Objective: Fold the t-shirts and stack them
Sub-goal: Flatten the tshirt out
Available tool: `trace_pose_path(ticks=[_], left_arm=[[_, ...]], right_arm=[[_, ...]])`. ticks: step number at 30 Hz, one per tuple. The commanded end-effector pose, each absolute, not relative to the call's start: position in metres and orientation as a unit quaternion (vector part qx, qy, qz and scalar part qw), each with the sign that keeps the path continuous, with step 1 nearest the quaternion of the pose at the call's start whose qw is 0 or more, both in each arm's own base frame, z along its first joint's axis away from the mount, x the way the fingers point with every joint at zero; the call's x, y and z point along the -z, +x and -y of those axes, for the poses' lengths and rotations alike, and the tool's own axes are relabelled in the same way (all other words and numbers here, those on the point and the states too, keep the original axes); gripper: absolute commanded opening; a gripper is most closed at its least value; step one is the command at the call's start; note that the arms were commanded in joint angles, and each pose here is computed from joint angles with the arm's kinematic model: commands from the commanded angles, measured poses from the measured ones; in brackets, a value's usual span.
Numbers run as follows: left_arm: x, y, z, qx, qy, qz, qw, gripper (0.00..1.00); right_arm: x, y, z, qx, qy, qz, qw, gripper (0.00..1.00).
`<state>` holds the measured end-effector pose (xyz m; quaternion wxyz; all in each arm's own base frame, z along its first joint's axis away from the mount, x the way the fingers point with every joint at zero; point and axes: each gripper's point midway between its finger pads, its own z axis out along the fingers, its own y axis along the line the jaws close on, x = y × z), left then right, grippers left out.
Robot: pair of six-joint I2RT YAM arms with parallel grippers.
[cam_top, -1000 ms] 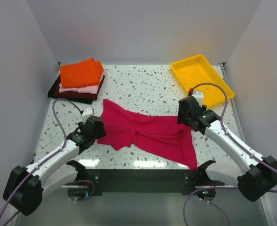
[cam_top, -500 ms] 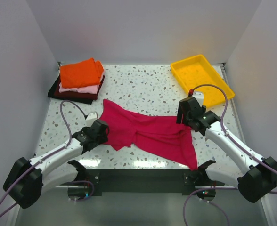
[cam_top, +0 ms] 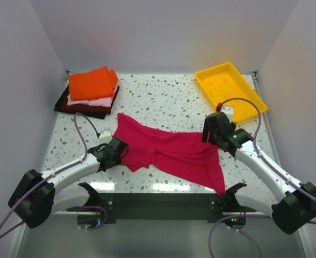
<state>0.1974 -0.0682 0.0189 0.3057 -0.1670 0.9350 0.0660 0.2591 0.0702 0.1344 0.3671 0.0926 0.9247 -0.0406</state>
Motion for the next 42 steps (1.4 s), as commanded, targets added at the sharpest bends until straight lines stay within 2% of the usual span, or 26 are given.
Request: trace_pose_path(ticks=[1,3,7,10,11,13,14,15,20,28,42], left_arm=[[-0.03,0.209,0.069,-0.073,-0.181,-0.926,0.324,0.49],[-0.028,0.208,0.07,-0.07,-0.176,-0.928,0.321,0.42],[-0.024,0.205,0.072,-0.068,-0.17,-0.932,0.312,0.41],[-0.022,0.204,0.075,-0.068,-0.163,-0.935,0.307,0.27],[-0.022,0.205,0.076,-0.067,-0.161,-0.936,0.307,0.18],[-0.022,0.205,0.076,-0.066,-0.159,-0.936,0.307,0.1],[-0.023,0.205,0.077,-0.066,-0.156,-0.936,0.308,0.03],[-0.023,0.205,0.077,-0.065,-0.155,-0.937,0.307,0.0],[-0.039,0.212,0.085,-0.038,-0.147,-0.933,0.325,0.0],[-0.105,0.249,0.082,-0.01,-0.151,-0.908,0.39,0.0],[-0.185,0.323,0.019,-0.041,-0.179,-0.868,0.461,0.0]], right_arm=[[-0.145,0.262,-0.068,0.031,0.106,-0.915,0.388,0.77],[-0.148,0.262,-0.067,0.032,0.108,-0.914,0.39,0.77],[-0.154,0.261,-0.066,0.027,0.11,-0.911,0.395,0.78],[-0.157,0.259,-0.065,0.025,0.112,-0.91,0.399,0.78],[-0.157,0.259,-0.065,0.026,0.111,-0.91,0.399,0.78],[-0.156,0.258,-0.063,0.029,0.11,-0.911,0.397,0.78],[-0.155,0.256,-0.062,0.034,0.108,-0.912,0.394,0.78],[-0.155,0.255,-0.061,0.036,0.106,-0.913,0.393,0.78],[-0.14,0.246,-0.052,0.053,0.097,-0.919,0.379,0.79],[-0.111,0.233,-0.051,0.036,0.1,-0.932,0.347,0.78],[-0.062,0.247,-0.043,0.027,0.162,-0.942,0.294,0.75]])
